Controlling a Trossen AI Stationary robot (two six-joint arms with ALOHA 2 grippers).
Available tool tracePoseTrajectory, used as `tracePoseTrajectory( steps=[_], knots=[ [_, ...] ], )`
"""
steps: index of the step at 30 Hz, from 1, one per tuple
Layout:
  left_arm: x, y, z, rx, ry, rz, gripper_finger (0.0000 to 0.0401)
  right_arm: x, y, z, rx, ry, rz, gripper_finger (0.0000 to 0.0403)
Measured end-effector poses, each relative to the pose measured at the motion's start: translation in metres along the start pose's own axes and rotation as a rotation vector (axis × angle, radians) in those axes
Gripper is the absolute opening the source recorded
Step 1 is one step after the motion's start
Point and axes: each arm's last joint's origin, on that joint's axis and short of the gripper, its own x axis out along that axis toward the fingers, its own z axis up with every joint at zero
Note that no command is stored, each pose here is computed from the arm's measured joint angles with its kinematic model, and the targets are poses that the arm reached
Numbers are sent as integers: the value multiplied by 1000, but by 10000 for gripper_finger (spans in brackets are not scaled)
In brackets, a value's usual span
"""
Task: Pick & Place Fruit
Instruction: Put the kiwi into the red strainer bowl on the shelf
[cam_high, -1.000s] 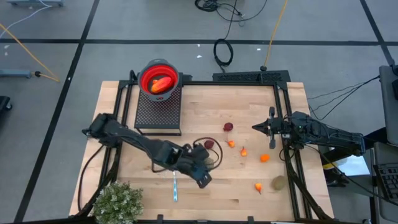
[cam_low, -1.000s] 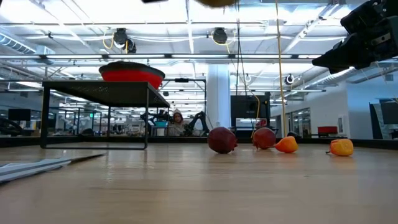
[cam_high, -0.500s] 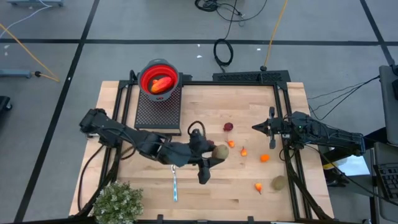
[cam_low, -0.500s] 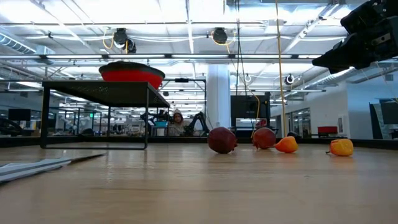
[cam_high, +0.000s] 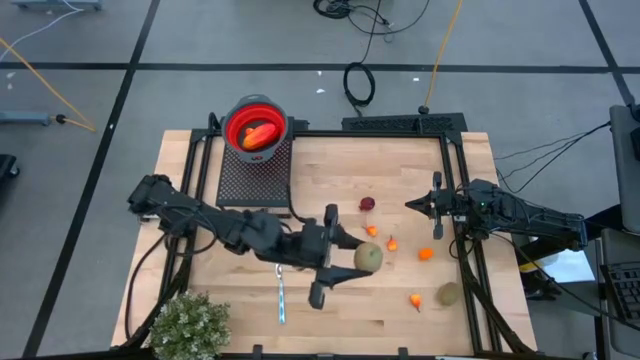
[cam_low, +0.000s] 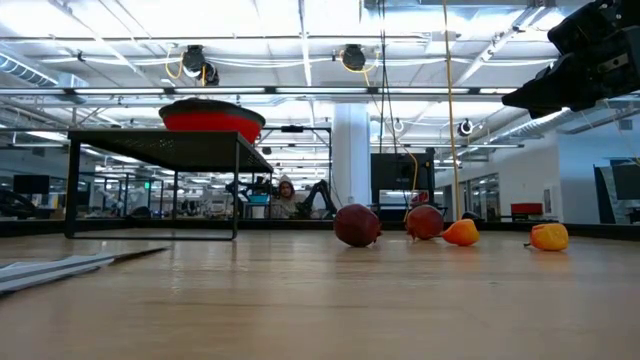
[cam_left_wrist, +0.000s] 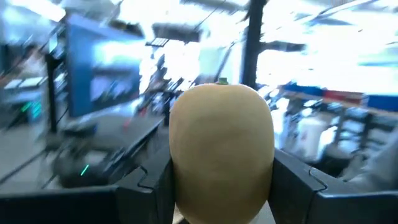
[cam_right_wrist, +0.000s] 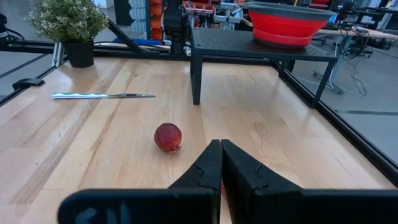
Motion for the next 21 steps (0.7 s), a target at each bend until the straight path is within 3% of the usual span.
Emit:
tracePoseTrajectory(
  steps=[12,21],
  knots=[
    [-5,-10,24,155,-270,-327,184,0,0,0,0,0,0,0],
    [-7,-12,28,216,-330,-398,184,0,0,0,0,0,0,0]
  ],
)
